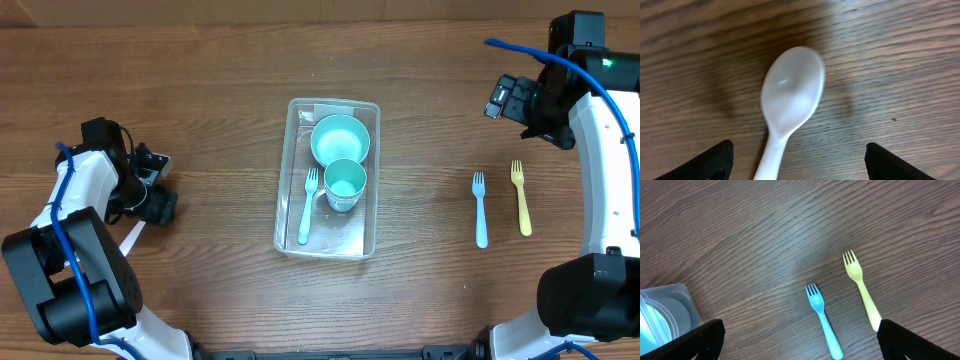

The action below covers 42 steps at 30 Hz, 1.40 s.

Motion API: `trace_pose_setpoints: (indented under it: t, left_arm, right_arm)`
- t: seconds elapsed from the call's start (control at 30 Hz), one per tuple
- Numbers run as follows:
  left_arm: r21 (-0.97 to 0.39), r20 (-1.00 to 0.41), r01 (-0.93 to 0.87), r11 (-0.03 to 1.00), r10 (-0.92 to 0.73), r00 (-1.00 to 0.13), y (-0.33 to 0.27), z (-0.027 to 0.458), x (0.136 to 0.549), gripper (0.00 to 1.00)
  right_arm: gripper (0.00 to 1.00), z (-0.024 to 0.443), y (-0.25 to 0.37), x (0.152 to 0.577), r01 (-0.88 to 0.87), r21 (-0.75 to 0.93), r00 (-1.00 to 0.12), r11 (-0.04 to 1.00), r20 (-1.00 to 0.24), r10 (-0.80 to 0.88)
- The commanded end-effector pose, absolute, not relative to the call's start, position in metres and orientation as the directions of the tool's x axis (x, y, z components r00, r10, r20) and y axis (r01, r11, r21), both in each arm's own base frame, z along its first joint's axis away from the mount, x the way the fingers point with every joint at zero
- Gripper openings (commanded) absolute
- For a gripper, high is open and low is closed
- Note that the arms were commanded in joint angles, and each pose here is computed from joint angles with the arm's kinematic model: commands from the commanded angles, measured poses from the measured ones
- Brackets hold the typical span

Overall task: Pack container
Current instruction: 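Grasp the white spoon with the left gripper and lift it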

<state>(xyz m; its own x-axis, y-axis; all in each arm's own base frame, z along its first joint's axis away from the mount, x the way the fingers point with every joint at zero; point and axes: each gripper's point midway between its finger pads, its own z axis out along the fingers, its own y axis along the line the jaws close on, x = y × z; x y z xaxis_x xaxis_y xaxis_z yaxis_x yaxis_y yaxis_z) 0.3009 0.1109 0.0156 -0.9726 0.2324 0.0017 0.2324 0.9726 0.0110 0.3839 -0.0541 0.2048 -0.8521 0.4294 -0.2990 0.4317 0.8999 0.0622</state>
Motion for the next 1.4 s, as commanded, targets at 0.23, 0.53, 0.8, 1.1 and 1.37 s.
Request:
trace_pose_setpoints:
  t: [0.23, 0.53, 0.8, 1.1, 1.37]
  left_arm:
    - [-0.058, -0.011, 0.314, 0.947, 0.314, -0.949, 0.102, -0.004, 0.304, 0.82]
    - [-0.064, 0.019, 0.192, 0.979, 0.193, -0.981, 0.123, -0.005, 0.290, 0.61]
    - [-0.099, 0.008, 0.109, 0.989, 0.110, -0.994, 0.126, -0.005, 0.287, 0.42]
    - [-0.115, -0.064, 0.149, 0.982, 0.143, -0.988, 0.110, -0.004, 0.308, 0.12]
    - [-0.075, -0.129, 0.252, 0.965, 0.241, -0.962, 0.079, 0.025, 0.351, 0.04]
  right_arm:
    - [1.00, 0.220, -0.056, 0.386, 0.434, 0.073, -0.834, 0.898, -0.345, 0.431]
    - [1.00, 0.221, -0.056, 0.386, 0.434, 0.073, -0.834, 0.898, -0.345, 0.431]
    - [1.00, 0.221, -0.056, 0.386, 0.434, 0.073, -0.834, 0.898, -0.345, 0.431]
    - [1.00, 0.220, -0.056, 0.386, 0.434, 0.073, -0.834, 0.898, -0.345, 0.431]
    - [1.00, 0.220, -0.056, 0.386, 0.434, 0.073, -0.834, 0.898, -0.345, 0.431]
